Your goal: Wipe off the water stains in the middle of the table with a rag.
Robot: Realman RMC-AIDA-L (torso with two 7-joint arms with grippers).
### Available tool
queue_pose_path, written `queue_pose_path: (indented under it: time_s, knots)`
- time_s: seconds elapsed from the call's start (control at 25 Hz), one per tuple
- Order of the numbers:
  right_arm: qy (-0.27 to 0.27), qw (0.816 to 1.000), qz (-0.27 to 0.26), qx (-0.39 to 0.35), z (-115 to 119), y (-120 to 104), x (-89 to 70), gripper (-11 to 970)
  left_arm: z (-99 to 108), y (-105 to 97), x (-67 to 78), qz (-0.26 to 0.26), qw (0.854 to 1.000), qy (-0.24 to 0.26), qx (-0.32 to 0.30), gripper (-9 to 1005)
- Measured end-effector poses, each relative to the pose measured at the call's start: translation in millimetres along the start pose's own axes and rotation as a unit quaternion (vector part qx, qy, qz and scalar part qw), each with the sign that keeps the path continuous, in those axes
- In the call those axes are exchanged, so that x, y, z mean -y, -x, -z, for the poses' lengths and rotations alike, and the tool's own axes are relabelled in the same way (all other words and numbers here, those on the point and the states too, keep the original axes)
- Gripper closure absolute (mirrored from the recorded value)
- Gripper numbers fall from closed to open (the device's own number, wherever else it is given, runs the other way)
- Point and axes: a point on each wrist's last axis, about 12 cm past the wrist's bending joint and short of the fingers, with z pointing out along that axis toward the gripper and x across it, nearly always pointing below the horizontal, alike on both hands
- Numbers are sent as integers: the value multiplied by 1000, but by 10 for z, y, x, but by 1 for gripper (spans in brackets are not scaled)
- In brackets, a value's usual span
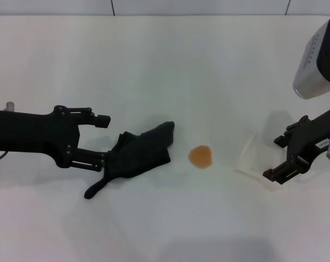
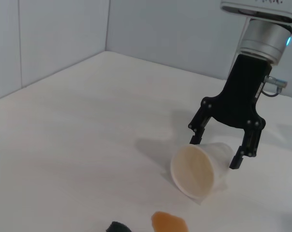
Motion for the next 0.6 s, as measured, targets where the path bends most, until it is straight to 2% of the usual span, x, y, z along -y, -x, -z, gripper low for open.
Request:
queue_pose_path:
  time_s: [0.4, 0.6]
  knots:
    - [-3, 1000, -5, 3, -28, -6, 25, 138, -10, 10, -3, -1, 1000, 0, 1, 115]
    - [-4, 1000, -6, 3, -30, -6, 29, 193, -12, 15, -6, -2, 1000, 0, 0, 115]
